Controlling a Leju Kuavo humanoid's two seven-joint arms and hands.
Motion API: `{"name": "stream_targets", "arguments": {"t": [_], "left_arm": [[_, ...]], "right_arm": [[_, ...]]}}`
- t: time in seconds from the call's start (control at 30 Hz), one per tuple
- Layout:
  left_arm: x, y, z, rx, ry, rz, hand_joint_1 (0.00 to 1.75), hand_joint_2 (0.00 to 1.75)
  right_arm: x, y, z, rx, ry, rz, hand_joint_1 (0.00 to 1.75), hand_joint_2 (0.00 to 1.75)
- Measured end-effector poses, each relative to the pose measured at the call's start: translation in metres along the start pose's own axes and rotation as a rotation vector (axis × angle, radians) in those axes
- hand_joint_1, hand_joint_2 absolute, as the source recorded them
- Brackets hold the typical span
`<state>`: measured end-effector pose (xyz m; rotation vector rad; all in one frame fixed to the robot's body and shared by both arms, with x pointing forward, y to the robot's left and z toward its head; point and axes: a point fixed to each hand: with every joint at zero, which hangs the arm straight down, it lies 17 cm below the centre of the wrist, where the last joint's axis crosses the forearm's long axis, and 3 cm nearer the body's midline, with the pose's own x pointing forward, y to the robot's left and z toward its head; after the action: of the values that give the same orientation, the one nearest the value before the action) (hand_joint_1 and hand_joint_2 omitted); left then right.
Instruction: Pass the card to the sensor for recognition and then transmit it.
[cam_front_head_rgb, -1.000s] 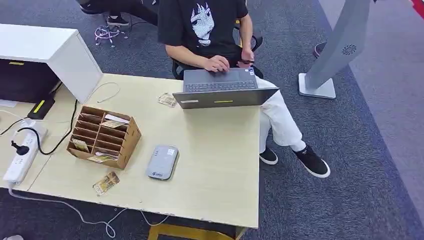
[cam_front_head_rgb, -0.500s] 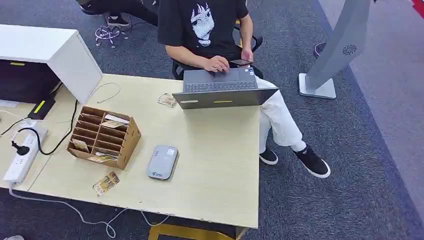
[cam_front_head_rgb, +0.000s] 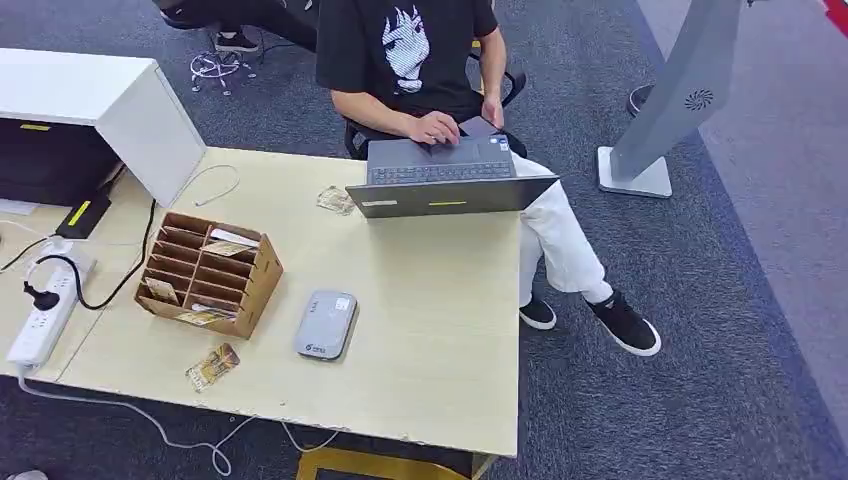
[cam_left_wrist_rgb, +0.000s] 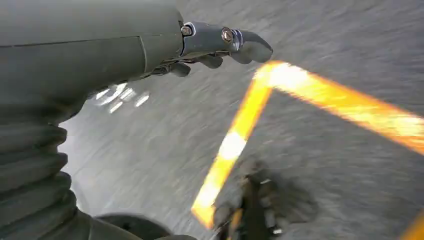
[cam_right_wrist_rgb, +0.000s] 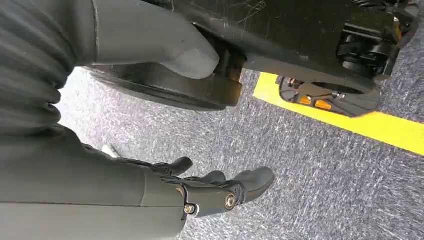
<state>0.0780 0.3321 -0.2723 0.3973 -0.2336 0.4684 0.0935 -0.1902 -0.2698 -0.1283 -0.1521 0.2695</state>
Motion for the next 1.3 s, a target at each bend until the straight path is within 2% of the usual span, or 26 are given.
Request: {"name": "stream_targets", "arguments": {"t": [0.1, 0.2, 0.4, 0.57, 1.1, 1.3], "left_arm": [[0.035, -0.01, 0.004, -0.028, -0.196, -0.121, 0.0, 1.75], [0.069, -0.027, 0.012, -0.058, -0.347, -0.236, 0.0, 1.75], [0.102, -0.049, 0.023, -0.087, -0.473, -0.333, 0.0, 1.75], [0.112, -0.059, 0.029, -0.101, -0.525, -0.383, 0.0, 1.75], [0.122, -0.077, 0.039, -0.141, -0.577, -0.393, 0.0, 1.75], [0.135, -0.095, 0.055, -0.166, -0.67, -0.407, 0.0, 1.75]], "right_arm": [[-0.001, 0.0, 0.0, -0.003, -0.004, -0.02, 0.0, 1.75], [-0.002, 0.0, 0.0, -0.003, -0.004, -0.037, 0.0, 1.75], [-0.003, 0.0, 0.0, 0.001, 0.0, -0.056, 0.0, 1.75], [-0.004, 0.001, 0.0, 0.008, 0.005, -0.07, 0.0, 1.75], [-0.005, 0.0, 0.0, 0.005, 0.008, -0.073, 0.0, 1.75], [-0.005, -0.001, -0.001, -0.002, 0.011, -0.078, 0.0, 1.75]]}}
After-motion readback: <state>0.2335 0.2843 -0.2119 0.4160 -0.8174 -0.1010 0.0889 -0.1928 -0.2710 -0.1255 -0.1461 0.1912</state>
